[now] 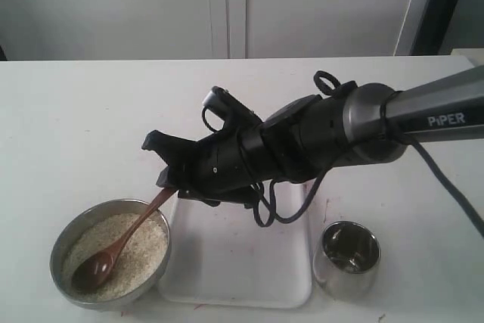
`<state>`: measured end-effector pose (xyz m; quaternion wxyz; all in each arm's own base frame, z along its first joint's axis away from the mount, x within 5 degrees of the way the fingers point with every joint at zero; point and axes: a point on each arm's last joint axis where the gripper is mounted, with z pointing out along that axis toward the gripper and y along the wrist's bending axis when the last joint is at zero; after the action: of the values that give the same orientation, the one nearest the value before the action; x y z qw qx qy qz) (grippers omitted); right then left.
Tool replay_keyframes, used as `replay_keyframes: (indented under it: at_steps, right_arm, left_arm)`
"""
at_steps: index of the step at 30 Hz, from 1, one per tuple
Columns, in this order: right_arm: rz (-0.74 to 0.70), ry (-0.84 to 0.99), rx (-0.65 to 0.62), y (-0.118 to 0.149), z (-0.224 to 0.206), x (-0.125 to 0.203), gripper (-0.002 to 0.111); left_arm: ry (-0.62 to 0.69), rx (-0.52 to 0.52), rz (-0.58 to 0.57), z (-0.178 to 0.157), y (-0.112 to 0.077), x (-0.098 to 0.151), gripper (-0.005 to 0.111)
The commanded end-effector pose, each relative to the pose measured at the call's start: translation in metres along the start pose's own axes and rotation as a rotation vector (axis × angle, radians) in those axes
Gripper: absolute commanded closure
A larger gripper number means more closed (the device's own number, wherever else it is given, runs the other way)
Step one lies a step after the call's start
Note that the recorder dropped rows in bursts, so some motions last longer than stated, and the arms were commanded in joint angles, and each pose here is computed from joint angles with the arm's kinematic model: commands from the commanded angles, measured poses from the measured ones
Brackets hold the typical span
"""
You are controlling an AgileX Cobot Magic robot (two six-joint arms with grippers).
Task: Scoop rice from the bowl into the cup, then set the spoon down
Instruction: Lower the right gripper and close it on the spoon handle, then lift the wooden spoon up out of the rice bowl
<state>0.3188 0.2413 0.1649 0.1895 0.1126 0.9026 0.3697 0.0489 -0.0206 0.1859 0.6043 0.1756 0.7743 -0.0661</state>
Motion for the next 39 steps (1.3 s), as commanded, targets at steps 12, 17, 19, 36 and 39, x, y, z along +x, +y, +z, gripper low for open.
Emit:
replay_keyframes:
  at_steps: [12,17,19,36,39]
  right_arm:
    - [-0.007,0.012,0.019,-0.006,0.013,0.001,0.073]
    - [-0.007,0.014,0.018,-0.005,0.013,0.001,0.073]
    - [-0.007,0.019,0.015,-0.005,0.013,0.001,0.073]
    - [-0.004,0.085,-0.026,-0.002,0.013,0.007,0.073]
    - [-0.007,0.085,-0.026,-0.002,0.013,0.007,0.076]
  left_arm:
    - [0.004,0.009,-0.003,0.000,-0.001,0.002,0.092]
    - [0.004,0.009,-0.003,0.000,-0.001,0.002,0.092]
    - [0.004,0.009,-0.003,0.000,-0.001,0.002,0.092]
    - [0.004,0.009,-0.003,0.000,-0.001,0.002,0.092]
    - [0.004,0.009,-0.003,0.000,-0.001,0.002,0.092]
